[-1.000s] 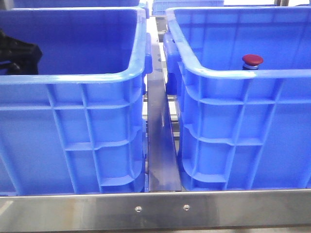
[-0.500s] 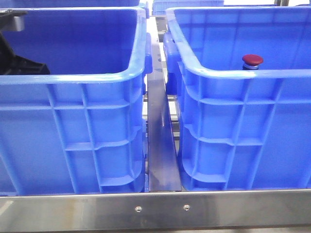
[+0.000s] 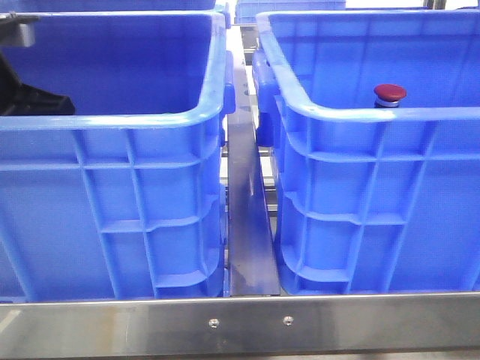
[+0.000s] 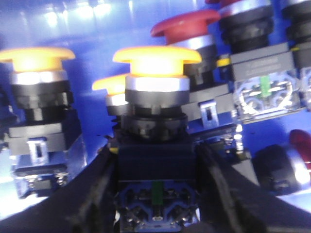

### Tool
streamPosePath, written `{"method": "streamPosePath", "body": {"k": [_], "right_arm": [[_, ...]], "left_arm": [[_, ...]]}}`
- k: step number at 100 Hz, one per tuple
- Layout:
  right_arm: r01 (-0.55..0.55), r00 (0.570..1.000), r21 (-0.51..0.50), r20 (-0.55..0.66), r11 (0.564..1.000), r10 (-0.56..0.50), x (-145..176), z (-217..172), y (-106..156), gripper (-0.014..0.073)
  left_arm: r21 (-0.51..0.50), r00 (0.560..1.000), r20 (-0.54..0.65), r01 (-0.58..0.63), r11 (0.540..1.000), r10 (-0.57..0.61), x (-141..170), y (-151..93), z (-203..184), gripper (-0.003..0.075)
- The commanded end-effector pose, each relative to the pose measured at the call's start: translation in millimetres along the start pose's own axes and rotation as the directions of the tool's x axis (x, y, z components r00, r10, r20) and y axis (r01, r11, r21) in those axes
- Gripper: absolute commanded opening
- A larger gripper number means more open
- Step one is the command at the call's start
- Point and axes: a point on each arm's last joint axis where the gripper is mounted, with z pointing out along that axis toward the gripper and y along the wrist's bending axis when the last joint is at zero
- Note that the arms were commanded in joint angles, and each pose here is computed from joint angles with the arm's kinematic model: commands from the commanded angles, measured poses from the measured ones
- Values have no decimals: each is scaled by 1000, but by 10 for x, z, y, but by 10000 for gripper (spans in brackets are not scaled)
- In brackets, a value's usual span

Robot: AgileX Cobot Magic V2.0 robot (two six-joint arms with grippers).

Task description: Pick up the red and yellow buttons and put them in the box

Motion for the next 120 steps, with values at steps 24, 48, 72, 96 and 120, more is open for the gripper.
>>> {"method": "streamPosePath", "body": {"k": [24, 48, 72, 96, 120], "right_arm": [[-79, 997, -35, 23, 996, 80, -94, -27, 29, -67], [-79, 997, -35, 23, 996, 80, -94, -27, 29, -67], [-79, 996, -42, 25, 996, 80, -96, -27, 35, -67], [-78, 996, -60, 28, 995, 80, -100, -28, 51, -67], [-76, 996, -118, 39, 990, 81, -115, -33, 103, 128]], "left_arm": [[24, 976, 218, 10, 1000, -15, -170, 11, -765, -19], [91, 932, 361, -76, 993, 38, -79, -225, -1419, -19], [203, 869, 483, -233, 951, 110, 119, -589, -1940, -19], [286, 830, 522, -386, 877, 195, 311, -934, -2145, -19], [329, 810, 536, -460, 825, 238, 419, -1119, -2219, -19]]}}
